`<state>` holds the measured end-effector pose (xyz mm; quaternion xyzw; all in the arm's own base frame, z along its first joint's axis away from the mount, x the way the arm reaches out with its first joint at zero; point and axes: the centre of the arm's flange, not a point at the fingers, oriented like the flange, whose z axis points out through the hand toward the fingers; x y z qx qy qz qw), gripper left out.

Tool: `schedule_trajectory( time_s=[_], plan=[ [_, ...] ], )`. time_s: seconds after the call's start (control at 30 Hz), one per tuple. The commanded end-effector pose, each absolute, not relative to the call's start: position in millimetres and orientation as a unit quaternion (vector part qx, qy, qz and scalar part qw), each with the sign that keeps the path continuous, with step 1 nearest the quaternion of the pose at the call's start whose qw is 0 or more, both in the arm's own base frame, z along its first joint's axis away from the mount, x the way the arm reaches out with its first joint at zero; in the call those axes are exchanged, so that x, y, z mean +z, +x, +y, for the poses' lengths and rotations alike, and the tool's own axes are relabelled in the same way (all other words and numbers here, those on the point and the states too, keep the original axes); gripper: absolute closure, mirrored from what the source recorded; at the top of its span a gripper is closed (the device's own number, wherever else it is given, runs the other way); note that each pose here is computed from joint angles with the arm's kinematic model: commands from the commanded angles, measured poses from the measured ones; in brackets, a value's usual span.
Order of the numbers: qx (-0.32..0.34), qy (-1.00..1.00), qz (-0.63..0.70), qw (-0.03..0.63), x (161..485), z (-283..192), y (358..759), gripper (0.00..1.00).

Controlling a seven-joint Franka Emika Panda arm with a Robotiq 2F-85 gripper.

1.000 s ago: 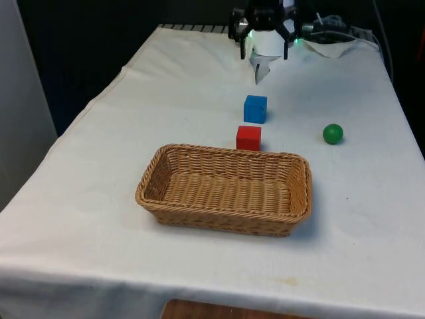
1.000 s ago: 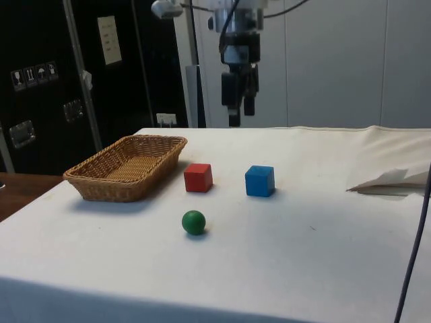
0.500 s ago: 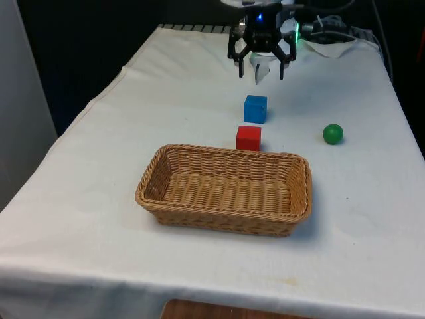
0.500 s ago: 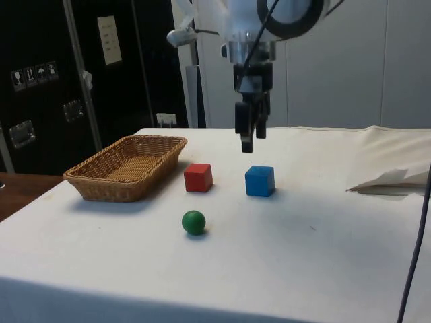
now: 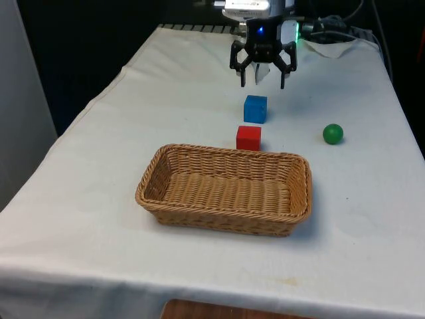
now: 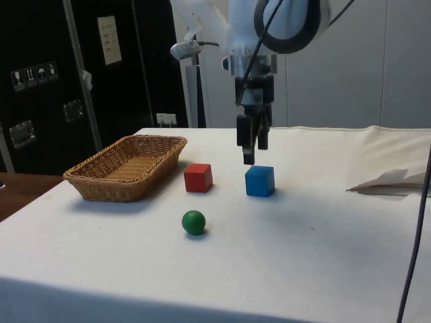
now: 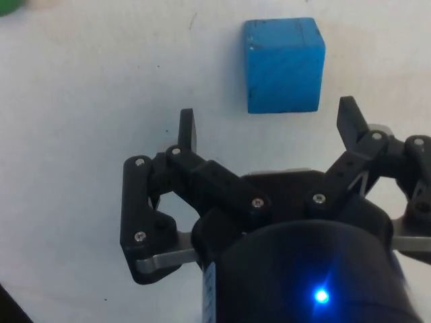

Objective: Place all non-red objects into the basket.

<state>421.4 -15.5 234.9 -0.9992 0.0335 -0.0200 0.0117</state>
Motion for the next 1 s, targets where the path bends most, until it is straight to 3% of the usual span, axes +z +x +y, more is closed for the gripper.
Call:
schedule_trajectory(
  time_s=[0.0,0.97],
  plan=[
    [-0.023,-0.999,0.034,0.018,233,-13,420,0.00],
    [-0.023,-0.999,0.022,-0.024,171,-16,417,0.00]
  ],
)
